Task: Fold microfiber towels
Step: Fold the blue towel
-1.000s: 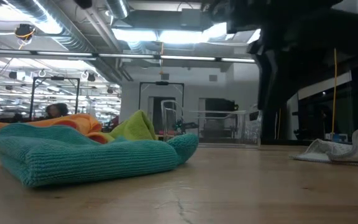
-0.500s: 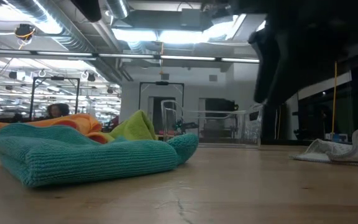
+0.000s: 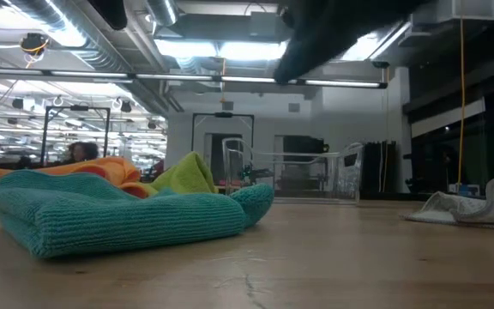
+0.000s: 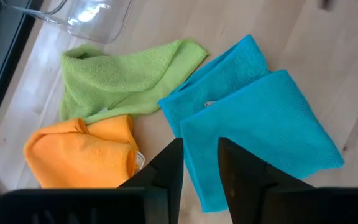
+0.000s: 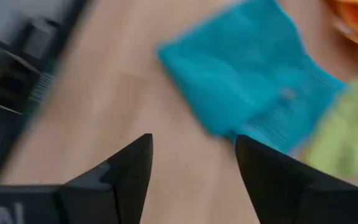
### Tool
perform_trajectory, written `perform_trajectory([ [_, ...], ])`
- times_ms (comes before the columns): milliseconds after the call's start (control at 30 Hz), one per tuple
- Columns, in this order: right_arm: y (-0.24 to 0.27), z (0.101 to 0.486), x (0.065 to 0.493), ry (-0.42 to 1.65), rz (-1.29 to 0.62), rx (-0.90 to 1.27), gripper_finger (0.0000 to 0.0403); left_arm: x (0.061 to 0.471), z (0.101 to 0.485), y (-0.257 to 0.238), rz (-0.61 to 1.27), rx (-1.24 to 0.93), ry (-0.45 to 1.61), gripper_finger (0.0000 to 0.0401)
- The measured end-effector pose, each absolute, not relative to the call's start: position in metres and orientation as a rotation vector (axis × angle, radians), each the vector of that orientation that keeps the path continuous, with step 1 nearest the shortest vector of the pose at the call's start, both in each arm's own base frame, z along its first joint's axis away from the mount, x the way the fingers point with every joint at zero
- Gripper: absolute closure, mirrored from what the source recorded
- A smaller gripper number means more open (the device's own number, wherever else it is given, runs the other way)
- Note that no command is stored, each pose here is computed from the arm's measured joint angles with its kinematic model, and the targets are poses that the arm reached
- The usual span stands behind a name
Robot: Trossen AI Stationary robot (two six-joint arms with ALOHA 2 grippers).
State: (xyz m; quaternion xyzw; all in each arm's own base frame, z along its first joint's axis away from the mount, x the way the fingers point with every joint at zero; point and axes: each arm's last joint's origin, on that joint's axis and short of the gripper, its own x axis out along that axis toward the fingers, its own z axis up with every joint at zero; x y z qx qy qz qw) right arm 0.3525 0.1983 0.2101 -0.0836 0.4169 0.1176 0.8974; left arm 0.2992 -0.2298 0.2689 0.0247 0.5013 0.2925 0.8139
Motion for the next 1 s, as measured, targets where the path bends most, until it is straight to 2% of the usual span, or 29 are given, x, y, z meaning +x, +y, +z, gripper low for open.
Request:
perform_trajectory([
  [200,0.214,0.216,0.36,0.734,0.412,-0.106,0.0171,0.294,0.269,-0.236,0.613,0.048,1.065,0.0312],
  [533,0.227,0.184,0.368,0.715,0.499,-0.296,0.0171,0.276,0.269,-0.257,0.568,0.05,1.046,0.0315],
  [833,0.232,0.157,0.382,0.61,0.471,-0.516,0.0171,0.27,0.269,-0.263,0.537,0.081,1.05,0.0315],
  [1000,0.236,0.135,0.392,0.548,0.428,-0.557,0.0171,0.27,0.269,-0.263,0.536,0.081,1.05,0.0315],
])
